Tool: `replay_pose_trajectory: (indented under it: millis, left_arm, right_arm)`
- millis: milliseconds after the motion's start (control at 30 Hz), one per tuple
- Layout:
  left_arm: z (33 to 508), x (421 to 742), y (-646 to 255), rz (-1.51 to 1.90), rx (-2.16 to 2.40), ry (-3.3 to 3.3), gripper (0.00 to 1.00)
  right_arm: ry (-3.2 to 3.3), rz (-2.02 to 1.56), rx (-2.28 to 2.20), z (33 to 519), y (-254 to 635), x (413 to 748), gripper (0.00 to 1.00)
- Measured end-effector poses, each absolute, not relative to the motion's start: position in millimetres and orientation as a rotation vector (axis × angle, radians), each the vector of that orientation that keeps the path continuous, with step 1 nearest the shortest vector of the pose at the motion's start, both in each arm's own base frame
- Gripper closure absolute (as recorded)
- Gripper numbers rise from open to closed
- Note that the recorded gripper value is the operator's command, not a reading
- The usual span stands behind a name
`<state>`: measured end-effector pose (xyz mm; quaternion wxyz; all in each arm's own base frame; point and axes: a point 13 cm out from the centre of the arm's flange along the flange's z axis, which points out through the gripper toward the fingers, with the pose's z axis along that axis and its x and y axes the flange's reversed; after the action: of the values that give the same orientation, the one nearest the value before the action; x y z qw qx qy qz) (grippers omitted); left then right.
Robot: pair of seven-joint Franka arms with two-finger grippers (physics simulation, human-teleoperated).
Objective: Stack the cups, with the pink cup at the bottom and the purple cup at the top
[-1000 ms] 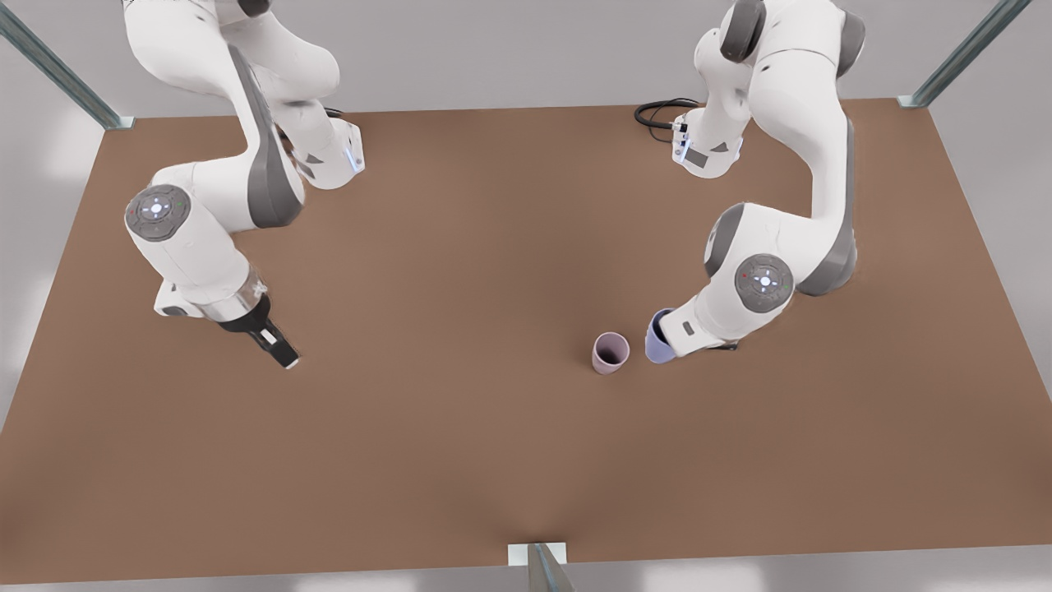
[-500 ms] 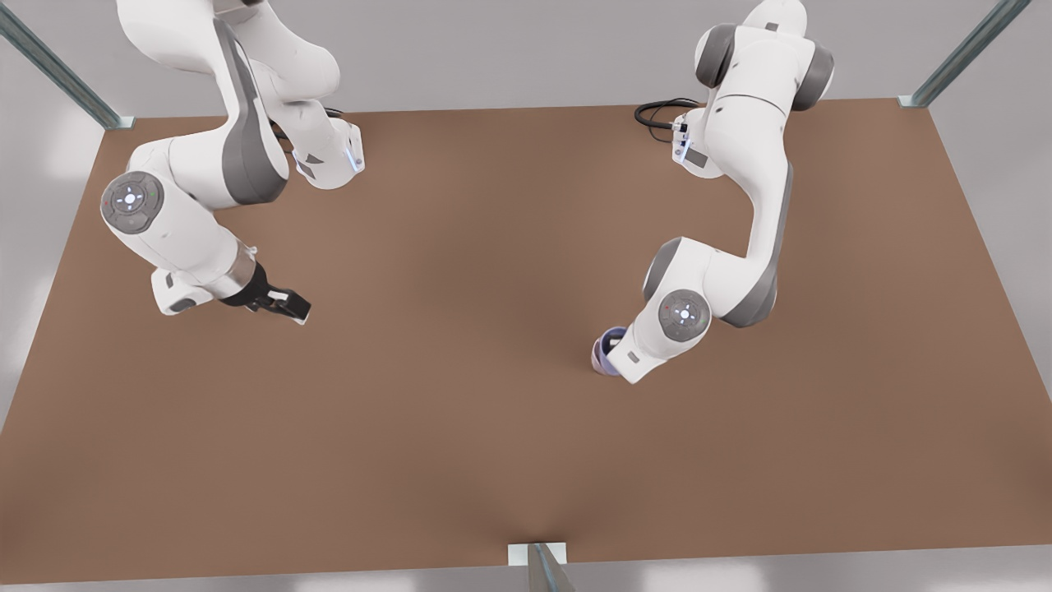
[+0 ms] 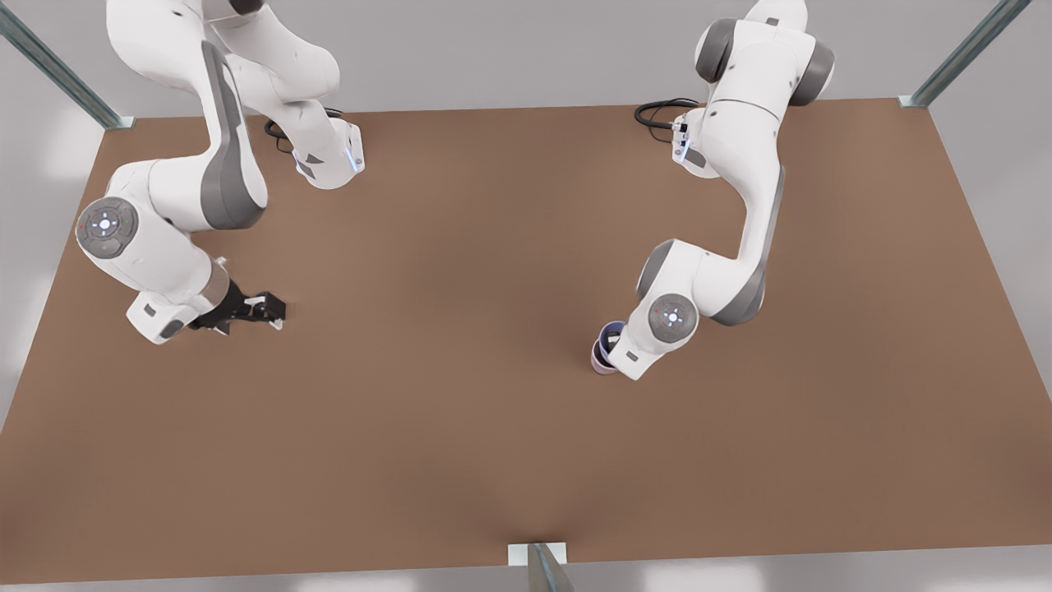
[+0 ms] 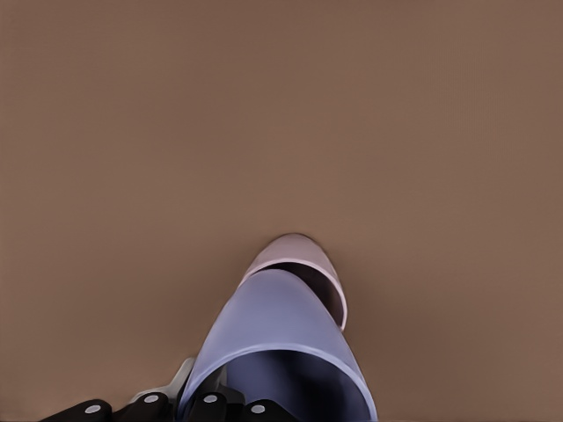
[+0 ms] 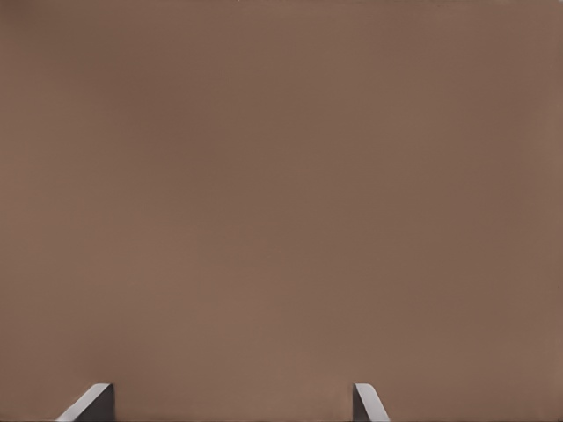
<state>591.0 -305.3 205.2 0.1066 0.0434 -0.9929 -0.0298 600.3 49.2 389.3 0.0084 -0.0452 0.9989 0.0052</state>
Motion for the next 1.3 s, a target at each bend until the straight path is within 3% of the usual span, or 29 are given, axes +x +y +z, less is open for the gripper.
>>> replay_pose_trajectory:
  millis: [200,533,633,667,767,1100,1200,1300]
  left_arm:
    - [192,586,-310,-0.079,0.183,-2.914,0.79]
    - [168,576,-312,-0.092,0.233,-2.896,0.79]
    - [164,576,-313,-0.088,0.246,-2.897,0.51]
    - [164,577,-313,-0.085,0.249,-2.898,0.34]
    - [166,579,-315,-0.071,0.257,-2.904,0.15]
    - [173,582,-314,-0.072,0.274,-2.918,0.12]
    - [177,584,-314,-0.068,0.278,-2.924,0.0]
    - [197,587,-314,-0.054,0.283,-2.941,0.0]
  right_arm:
    - [3.124,-0.022,-0.227,401,-6,603,0.0]
    - [3.187,-0.018,-0.148,398,-9,591,0.0]
    - [3.196,-0.014,-0.128,397,-9,589,0.0]
    - [3.198,-0.011,-0.121,397,-9,588,0.0]
    - [3.205,-0.007,-0.098,396,-10,587,0.0]
    - [3.213,-0.004,-0.062,395,-10,585,0.0]
    - [3.214,-0.004,-0.054,395,-10,585,0.0]
    - [3.215,-0.005,-0.048,395,-10,585,0.0]
